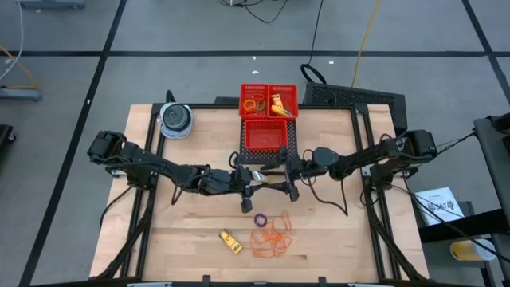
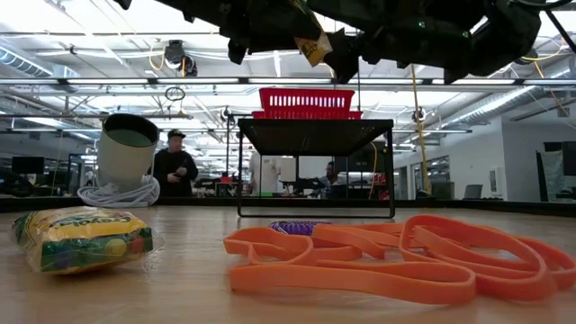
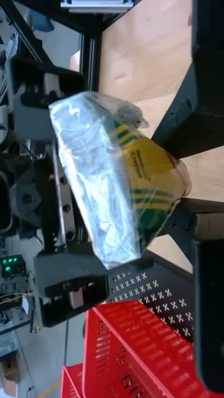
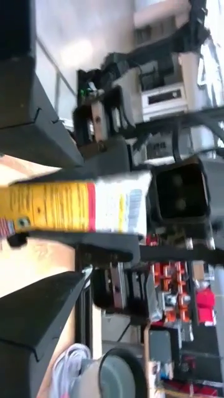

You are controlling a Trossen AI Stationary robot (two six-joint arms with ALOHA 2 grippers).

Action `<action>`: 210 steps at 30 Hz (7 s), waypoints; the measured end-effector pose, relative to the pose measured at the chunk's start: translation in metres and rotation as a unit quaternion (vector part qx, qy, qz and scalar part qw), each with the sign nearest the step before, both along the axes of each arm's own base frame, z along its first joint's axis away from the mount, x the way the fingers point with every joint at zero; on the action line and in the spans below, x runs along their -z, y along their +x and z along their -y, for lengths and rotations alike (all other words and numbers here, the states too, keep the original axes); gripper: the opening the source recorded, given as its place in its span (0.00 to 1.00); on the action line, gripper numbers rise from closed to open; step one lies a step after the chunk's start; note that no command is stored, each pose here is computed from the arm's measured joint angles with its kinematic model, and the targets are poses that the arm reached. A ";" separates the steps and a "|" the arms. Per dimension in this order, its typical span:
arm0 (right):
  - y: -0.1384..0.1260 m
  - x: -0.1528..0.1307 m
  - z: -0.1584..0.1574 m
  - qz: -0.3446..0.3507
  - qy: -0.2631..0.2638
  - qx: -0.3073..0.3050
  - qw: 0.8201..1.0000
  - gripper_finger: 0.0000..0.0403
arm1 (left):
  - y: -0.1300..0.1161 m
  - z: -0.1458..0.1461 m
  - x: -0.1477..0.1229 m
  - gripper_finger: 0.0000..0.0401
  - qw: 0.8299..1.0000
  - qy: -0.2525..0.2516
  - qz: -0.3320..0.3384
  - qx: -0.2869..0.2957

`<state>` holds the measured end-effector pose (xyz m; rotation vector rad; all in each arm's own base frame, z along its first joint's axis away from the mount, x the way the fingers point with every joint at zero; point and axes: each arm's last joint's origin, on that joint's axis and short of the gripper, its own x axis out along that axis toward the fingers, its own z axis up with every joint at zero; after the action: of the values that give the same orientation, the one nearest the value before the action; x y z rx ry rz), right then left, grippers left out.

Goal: Pick & Place Office Desk Supplies
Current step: Put the yellow pack of crayon in the top right red bin on the shelf

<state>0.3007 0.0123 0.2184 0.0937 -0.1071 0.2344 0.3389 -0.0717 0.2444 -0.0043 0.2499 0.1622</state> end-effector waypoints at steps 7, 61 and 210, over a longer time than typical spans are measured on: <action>0.013 -0.007 -0.002 -0.043 -0.032 0.022 0.998 0.72 | 0.000 0.000 0.000 0.26 1.000 0.000 -0.002 -0.003; 0.018 -0.018 -0.005 -0.031 -0.012 -0.018 0.999 0.57 | -0.002 0.009 0.004 0.27 0.999 -0.015 -0.018 0.044; -0.048 -0.071 0.183 -0.362 -0.048 0.315 0.876 0.01 | -0.005 0.001 0.003 0.73 0.996 -0.032 -0.009 -0.079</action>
<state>0.2528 -0.1704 0.2890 0.0387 0.6214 -0.4599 0.3343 -0.0723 0.2411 -0.0854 0.2731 0.3118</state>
